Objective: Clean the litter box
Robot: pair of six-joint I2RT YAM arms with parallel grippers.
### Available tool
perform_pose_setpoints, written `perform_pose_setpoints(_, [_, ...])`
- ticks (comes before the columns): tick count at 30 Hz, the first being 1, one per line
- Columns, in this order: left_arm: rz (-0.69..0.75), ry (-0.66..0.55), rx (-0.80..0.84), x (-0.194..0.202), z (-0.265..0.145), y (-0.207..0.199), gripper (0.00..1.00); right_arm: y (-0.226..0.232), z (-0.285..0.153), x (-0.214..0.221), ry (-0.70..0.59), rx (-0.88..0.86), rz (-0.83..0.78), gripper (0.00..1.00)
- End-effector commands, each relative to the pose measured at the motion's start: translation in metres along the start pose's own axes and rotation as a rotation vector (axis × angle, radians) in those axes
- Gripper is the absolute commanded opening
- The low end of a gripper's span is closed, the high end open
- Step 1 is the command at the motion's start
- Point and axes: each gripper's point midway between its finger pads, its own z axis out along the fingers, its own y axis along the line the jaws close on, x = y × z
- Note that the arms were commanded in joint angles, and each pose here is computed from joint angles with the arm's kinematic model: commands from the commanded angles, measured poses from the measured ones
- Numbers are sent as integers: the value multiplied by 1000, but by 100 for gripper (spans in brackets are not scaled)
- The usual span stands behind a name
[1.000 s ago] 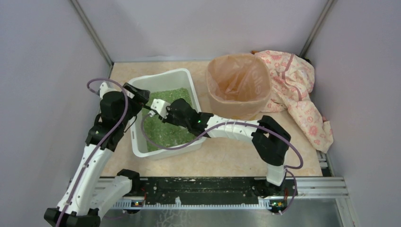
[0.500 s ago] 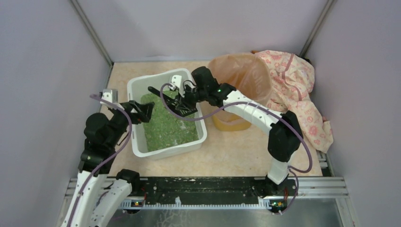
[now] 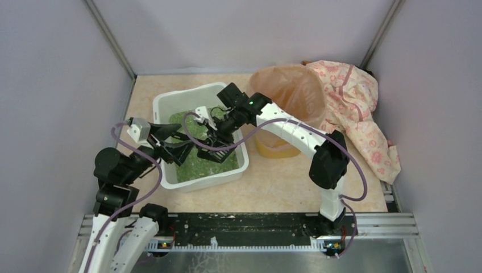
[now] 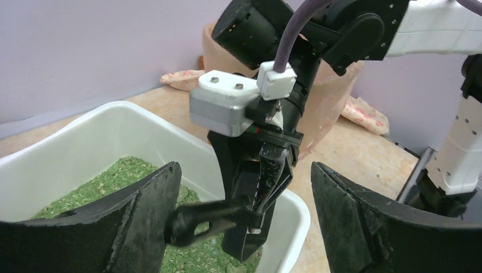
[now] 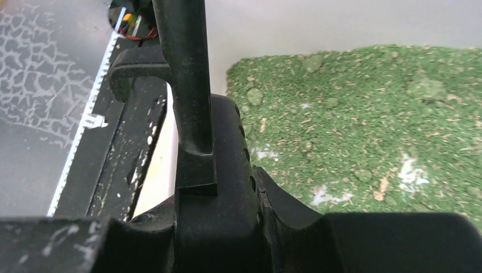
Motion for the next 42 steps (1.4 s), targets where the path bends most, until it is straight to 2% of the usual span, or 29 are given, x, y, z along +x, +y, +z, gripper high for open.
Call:
perform_pose_setpoints(1, [52,5,134,-3,4,-19,87,21,-2,-20,-26,-73,-79,0])
perform_pose_setpoints(5, [38,31,129,7,6,-16,72,29,-7,-28,-52,-83,-102,0])
perform_pose_setpoints(8, [36,22,135,6,6,-17,71,35,-11,-34,-73,-101,-121,0])
perform_pose_setpoints(14, [50,20,109,-4,0,-18,82,42,-22,-50,-118,-117,-158,0])
perform_pose_setpoints(18, [63,47,45,-3,-5,-9,94,46,-27,-55,-125,-108,-169,0])
perform_pose_setpoints(20, [53,75,41,-2,-5,-9,96,50,-30,-56,-121,-115,-170,0])
perform_pose_setpoints(23, [19,102,94,-1,0,-17,92,55,-30,-55,-114,-125,-172,0])
perform_pose_setpoints(26, [-11,102,158,0,5,-25,84,62,-29,-55,-111,-139,-181,0])
perform_pose_setpoints(31, [-24,111,241,3,6,-37,55,73,-35,-56,-118,-153,-209,0])
perform_pose_setpoints(37, [-19,99,328,0,-2,-54,37,80,-40,-61,-131,-185,-229,0])
perform_pose_setpoints(39, [-20,105,333,1,-3,-55,23,82,-40,-61,-133,-202,-228,0])
perform_pose_setpoints(41, [-19,109,339,2,-3,-55,2,82,-38,-61,-132,-208,-223,0])
perform_pose_setpoints(42, [-19,109,340,3,-4,-56,0,81,-38,-60,-131,-208,-221,0])
